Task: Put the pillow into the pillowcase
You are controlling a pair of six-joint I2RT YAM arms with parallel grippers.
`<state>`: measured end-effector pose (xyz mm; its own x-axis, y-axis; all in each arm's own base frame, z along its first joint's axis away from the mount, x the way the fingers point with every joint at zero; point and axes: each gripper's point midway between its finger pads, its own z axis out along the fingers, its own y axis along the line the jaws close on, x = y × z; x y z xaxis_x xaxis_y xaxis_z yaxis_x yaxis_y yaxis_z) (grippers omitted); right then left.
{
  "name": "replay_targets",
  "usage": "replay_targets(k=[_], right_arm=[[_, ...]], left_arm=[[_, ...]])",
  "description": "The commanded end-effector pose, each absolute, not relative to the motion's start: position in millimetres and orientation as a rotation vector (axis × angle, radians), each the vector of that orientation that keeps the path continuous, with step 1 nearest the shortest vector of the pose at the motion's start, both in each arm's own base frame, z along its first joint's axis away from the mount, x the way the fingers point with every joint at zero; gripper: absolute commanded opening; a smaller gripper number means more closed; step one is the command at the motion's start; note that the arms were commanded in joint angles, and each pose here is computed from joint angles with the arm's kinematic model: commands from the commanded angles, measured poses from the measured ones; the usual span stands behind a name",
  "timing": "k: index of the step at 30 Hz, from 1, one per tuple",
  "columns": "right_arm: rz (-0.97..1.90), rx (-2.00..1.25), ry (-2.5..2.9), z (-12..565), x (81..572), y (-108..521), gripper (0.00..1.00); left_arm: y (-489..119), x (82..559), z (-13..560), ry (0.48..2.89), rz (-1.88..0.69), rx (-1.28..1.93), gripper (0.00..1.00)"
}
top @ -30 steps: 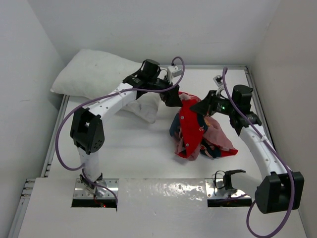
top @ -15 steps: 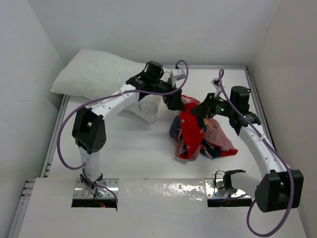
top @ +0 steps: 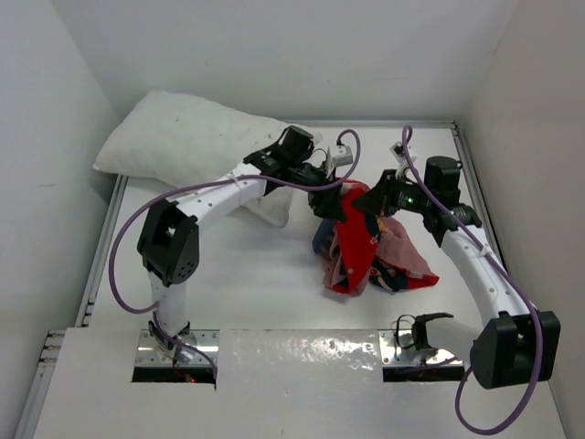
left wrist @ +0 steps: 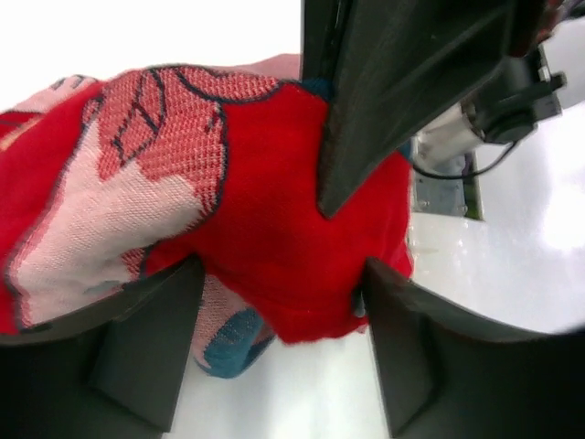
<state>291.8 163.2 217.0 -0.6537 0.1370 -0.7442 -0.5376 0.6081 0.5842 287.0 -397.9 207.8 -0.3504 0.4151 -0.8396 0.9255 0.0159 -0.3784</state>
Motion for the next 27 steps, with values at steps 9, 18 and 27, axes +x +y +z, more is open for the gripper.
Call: replay_targets(k=[9,18,27], right_arm=[[0.582,-0.257,2.176,216,312,107,0.99],[0.356,-0.48,1.938,255,277,131,0.99],[0.341,-0.428,1.924,248,277,164,0.51]], left_arm=[[-403,332,243,1.855,-1.101,1.166,0.0],[-401,356,293,1.871,-0.992,1.029,0.0],[-400,368,290,1.902,-0.936,0.964,0.0]])
